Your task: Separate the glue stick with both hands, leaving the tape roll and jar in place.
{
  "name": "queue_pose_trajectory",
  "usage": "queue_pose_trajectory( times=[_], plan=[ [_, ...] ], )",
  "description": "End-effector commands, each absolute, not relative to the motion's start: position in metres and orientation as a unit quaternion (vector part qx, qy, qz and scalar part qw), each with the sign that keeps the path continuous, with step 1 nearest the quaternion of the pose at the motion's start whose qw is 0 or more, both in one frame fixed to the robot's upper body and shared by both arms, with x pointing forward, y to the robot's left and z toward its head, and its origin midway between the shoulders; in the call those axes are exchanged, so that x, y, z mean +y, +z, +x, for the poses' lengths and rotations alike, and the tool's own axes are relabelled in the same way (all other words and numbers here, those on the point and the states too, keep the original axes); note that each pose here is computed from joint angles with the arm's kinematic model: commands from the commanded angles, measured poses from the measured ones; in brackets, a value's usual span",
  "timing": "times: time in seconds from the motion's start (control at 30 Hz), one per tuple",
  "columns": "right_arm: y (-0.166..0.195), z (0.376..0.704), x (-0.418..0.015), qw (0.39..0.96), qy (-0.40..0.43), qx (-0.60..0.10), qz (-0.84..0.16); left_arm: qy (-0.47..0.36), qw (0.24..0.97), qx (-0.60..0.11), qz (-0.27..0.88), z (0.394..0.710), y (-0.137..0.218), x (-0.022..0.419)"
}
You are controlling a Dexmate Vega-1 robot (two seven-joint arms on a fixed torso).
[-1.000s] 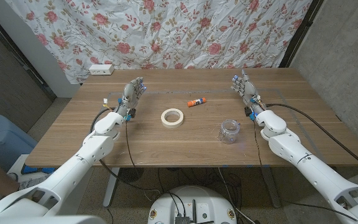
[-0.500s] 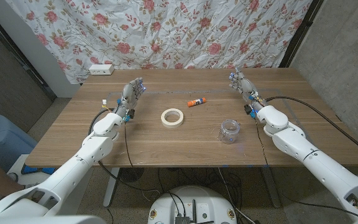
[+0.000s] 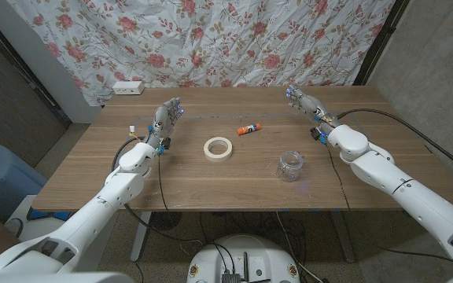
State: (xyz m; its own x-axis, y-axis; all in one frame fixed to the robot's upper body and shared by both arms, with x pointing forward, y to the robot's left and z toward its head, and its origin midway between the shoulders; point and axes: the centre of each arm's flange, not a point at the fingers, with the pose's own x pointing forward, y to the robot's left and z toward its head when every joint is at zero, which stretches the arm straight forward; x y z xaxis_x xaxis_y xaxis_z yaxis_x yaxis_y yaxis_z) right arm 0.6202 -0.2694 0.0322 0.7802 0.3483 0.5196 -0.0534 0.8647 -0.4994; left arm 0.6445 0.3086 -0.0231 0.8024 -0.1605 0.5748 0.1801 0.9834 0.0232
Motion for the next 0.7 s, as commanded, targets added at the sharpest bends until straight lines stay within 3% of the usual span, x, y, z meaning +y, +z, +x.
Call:
queue_pose_trajectory(
  times=[0.03,0.17,0.7],
  plan=[
    [0.060,0.622,-0.269,0.890,0.116,-0.303,-0.321,-0.071,0.953,-0.294,-0.022,0.642,-0.025,0.301],
    [0.068,0.621,-0.264,0.863,0.114,-0.279,-0.406,-0.058,0.953,-0.296,-0.021,0.641,-0.025,0.300],
    [0.095,0.614,-0.235,0.800,0.117,-0.268,-0.524,-0.046,0.957,-0.286,-0.022,0.644,-0.031,0.299]
  ],
)
